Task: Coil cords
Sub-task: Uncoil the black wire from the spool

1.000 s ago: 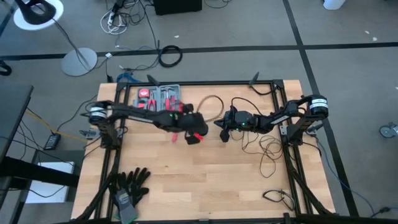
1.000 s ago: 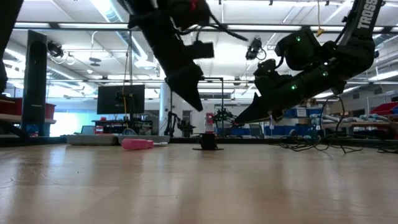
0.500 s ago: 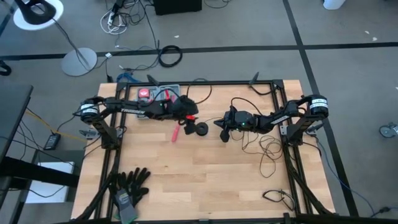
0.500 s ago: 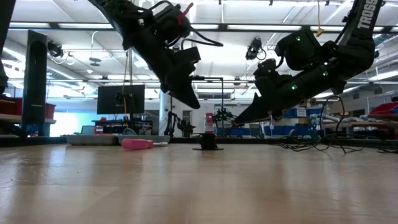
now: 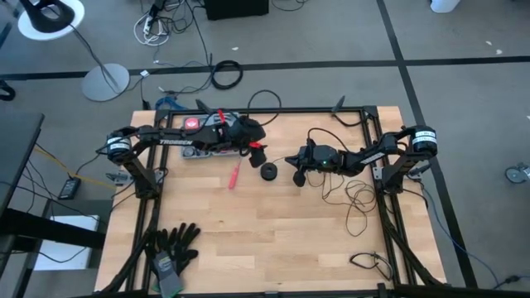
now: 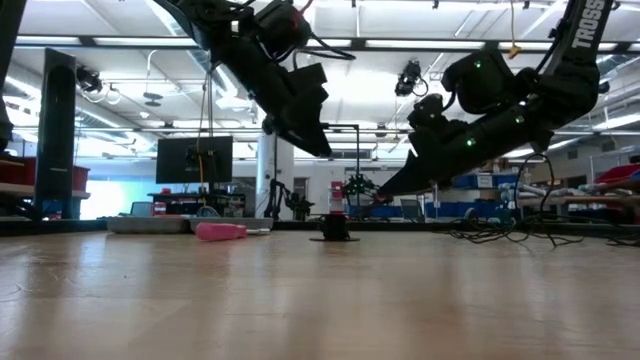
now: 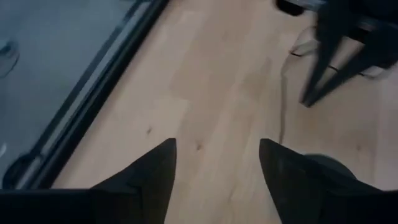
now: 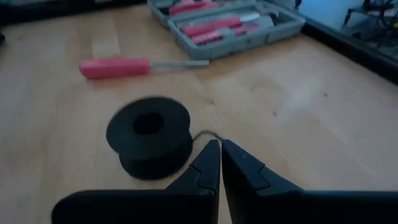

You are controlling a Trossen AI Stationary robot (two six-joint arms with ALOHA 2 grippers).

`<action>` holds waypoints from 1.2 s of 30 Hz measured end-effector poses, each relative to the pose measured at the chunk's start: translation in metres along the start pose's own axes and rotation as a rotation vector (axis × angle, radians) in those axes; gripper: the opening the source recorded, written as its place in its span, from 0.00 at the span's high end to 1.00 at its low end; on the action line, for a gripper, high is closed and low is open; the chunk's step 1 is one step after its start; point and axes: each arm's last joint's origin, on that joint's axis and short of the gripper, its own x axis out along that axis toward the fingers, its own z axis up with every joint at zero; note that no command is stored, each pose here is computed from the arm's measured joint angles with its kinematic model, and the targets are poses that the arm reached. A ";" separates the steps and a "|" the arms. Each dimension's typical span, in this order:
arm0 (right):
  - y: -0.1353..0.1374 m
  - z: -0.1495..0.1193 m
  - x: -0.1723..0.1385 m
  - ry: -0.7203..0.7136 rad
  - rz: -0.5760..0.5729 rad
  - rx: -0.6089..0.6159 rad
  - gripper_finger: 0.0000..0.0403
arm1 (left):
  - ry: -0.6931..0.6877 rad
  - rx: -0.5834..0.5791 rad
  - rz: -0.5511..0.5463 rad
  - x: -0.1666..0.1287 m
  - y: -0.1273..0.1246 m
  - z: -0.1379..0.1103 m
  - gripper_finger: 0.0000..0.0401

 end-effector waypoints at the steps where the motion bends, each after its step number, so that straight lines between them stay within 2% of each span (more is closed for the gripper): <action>1: 0.000 0.001 0.000 -0.009 0.001 -0.003 0.96 | 0.002 -0.034 0.019 0.000 0.001 0.000 0.41; 4: 0.000 0.004 0.000 -0.040 0.005 0.034 0.96 | 0.023 -0.148 0.024 0.000 0.000 -0.003 0.41; 7: 0.003 0.006 0.000 -0.058 0.023 0.148 0.96 | 0.017 -0.121 -0.095 0.001 -0.004 -0.003 0.41; 10: 0.004 0.006 -0.001 -0.062 0.043 0.164 0.96 | 0.004 -0.118 -0.219 0.001 -0.008 -0.002 0.40; 14: 0.005 0.006 -0.001 -0.054 0.080 0.160 0.96 | 0.036 -0.094 -0.280 0.007 -0.011 -0.007 0.40; 23: 0.005 0.006 -0.001 -0.052 0.084 0.154 0.96 | 0.161 -0.085 -0.302 0.035 -0.019 -0.028 0.40; 26: 0.005 0.006 -0.001 -0.053 0.084 0.145 0.96 | 0.162 -0.079 -0.298 0.038 -0.020 -0.029 0.40; 32: 0.006 0.006 -0.001 -0.059 0.130 0.021 0.96 | 0.185 -0.043 -0.304 0.050 -0.027 -0.036 0.40; 36: 0.007 0.006 -0.001 -0.058 0.134 -0.003 0.96 | 0.216 -0.038 -0.311 0.062 -0.032 -0.045 0.40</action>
